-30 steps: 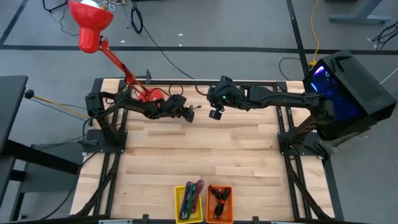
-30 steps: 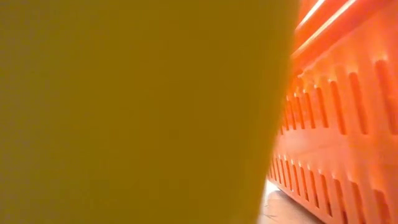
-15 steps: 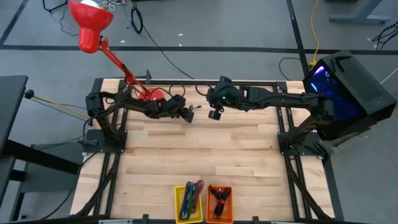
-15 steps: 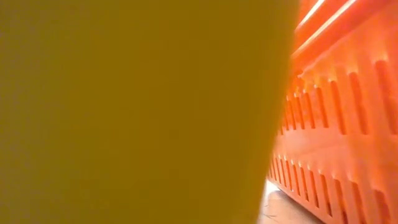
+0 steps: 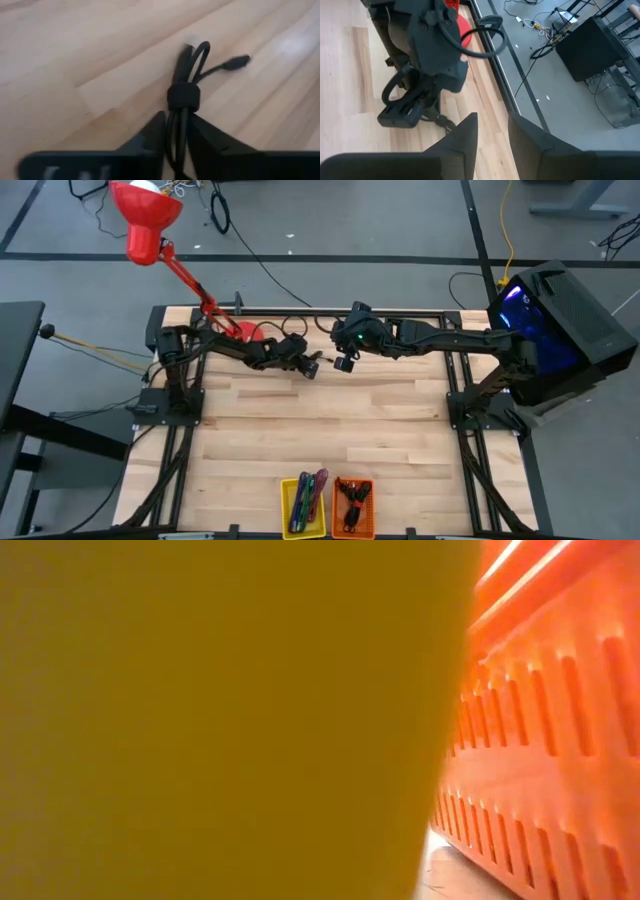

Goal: Pick & Place USB Port
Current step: Put the black USB cable into the orange bin

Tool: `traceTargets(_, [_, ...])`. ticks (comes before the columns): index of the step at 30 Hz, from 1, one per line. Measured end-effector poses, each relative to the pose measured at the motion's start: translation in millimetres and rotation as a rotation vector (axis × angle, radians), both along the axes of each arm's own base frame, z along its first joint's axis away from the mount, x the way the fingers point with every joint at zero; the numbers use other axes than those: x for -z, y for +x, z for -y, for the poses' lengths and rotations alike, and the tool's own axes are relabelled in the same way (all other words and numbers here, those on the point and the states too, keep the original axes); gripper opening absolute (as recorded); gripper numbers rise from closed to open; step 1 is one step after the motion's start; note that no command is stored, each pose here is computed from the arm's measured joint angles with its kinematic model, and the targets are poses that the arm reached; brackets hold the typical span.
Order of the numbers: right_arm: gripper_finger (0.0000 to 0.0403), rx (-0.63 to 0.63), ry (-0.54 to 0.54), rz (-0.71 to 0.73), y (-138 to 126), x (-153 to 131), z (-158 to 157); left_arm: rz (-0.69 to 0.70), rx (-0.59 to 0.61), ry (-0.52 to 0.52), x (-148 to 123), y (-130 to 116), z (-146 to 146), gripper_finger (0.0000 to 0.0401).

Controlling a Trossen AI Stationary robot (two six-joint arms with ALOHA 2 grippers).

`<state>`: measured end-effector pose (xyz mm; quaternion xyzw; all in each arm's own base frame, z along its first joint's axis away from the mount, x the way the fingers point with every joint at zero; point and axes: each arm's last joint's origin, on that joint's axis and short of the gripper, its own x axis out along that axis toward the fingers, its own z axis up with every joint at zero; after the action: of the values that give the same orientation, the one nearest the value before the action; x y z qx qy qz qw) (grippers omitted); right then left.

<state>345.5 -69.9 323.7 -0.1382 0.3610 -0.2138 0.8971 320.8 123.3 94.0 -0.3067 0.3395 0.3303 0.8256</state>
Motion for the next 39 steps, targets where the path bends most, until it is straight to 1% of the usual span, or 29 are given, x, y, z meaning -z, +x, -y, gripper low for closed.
traceTargets(2, [0.0111, 0.000, 0.001, -0.004, 0, 0, 0, -0.024, 0.035, 0.005, -1, 5, 0, 0.0033])
traceTargets(3, [0.0111, 0.000, 0.002, -0.008, 0, 1, 0, -0.032, 0.049, 0.015, -2, 7, 1, 0.0018])
traceTargets(4, [0.0111, 0.001, 0.002, -0.012, -1, 1, 0, -0.035, 0.060, 0.023, -4, 9, 0, 0.0014])
traceTargets(7, [0.0111, 0.021, -0.008, -0.044, -3, 3, 0, -0.055, 0.061, 0.033, -9, 14, 0, 0.0008])
traceTargets(10, [0.0111, 0.088, -0.044, -0.102, -8, 6, 3, -0.076, 0.078, 0.054, -20, 17, 2, 0.0007])
traceTargets(13, [0.0111, 0.135, -0.039, -0.146, -14, 8, 7, -0.130, 0.094, 0.097, -33, 14, 11, 0.0007])
traceTargets(17, [0.0111, 0.153, 0.005, -0.150, -19, 8, 13, -0.116, 0.095, 0.178, -66, 9, 22, 0.0006])
traceTargets(20, [0.0111, 0.142, 0.034, -0.144, -22, 7, 16, -0.125, 0.112, 0.239, -89, 2, 38, 0.0006])
traceTargets(24, [0.0111, 0.136, 0.069, -0.131, -26, 4, 18, -0.094, 0.146, 0.349, -125, -11, 68, 0.0006])
traceTargets(28, [0.0111, 0.134, 0.094, -0.130, -33, -2, 15, -0.061, 0.180, 0.429, -145, -33, 101, 0.0006])
traceTargets(29, [0.0111, 0.135, 0.100, -0.131, -36, -3, 15, -0.057, 0.188, 0.446, -148, -40, 109, 0.0006])
traceTargets(31, [0.0111, 0.138, 0.105, -0.118, -40, -8, 13, -0.002, 0.198, 0.466, -154, -51, 126, 0.0006])
traceTargets(33, [0.0111, 0.137, 0.103, -0.106, -46, -14, 12, 0.019, 0.220, 0.485, -156, -64, 141, 0.0006])
traceTargets(36, [0.0111, 0.137, 0.097, -0.081, -55, -24, 11, 0.076, 0.248, 0.498, -159, -78, 162, 0.0006])
traceTargets(39, [0.0111, 0.144, 0.091, -0.059, -66, -29, 11, 0.112, 0.308, 0.511, -159, -87, 184, 0.0006])
